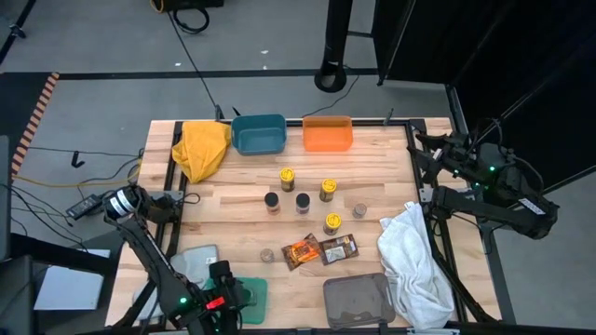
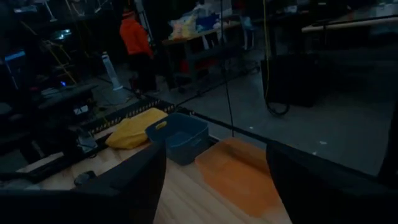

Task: Sort spices by type
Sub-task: Put the green seasoning bottle into the green bin, then put the bottom right yellow seasoning bottle into the black bin

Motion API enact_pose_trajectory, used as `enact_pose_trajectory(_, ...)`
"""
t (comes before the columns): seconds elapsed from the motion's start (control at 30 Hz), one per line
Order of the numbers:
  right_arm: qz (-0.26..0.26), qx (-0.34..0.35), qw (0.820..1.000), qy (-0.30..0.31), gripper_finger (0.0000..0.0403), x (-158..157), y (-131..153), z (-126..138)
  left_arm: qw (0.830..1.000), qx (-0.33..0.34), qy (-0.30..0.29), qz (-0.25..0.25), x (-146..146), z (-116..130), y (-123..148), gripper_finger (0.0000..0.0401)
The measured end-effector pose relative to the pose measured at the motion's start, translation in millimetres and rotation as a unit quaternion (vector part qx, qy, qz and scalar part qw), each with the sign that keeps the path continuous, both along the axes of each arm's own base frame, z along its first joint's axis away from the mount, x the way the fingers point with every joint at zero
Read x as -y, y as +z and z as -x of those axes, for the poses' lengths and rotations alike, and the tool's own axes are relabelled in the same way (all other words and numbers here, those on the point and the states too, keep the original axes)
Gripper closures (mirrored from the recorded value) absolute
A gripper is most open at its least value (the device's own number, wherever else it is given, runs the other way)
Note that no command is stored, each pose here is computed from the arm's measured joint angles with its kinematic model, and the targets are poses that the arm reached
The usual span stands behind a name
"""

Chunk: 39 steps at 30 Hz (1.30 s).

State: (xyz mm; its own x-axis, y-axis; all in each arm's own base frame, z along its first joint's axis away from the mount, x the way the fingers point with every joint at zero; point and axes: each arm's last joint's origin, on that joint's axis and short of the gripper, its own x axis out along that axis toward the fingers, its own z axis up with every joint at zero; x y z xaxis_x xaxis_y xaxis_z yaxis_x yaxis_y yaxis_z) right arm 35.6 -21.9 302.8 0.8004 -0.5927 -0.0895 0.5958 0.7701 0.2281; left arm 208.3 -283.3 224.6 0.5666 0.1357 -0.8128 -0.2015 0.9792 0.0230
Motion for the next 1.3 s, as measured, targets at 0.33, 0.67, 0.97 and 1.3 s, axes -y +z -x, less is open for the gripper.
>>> enact_pose_trajectory(0.33,0.005,-0.079,0.995,0.059,0.0093,14,-1,-44,0.998,-0.015,0.004,-0.054,-14,8,39,0.0116)
enact_pose_trajectory(0.67,0.018,-0.182,0.967,0.177,0.0093,18,-20,-111,0.993,0.083,0.066,-0.060,-41,15,89,0.0116)
enact_pose_trajectory(0.97,0.040,-0.262,0.912,0.312,0.0093,-20,-55,-168,0.985,0.116,0.107,-0.063,-58,4,98,0.0116)
enact_pose_trajectory(1.3,0.047,-0.278,0.882,0.378,0.0093,-57,-87,-205,0.984,0.109,0.120,-0.074,-66,-3,98,0.0116)
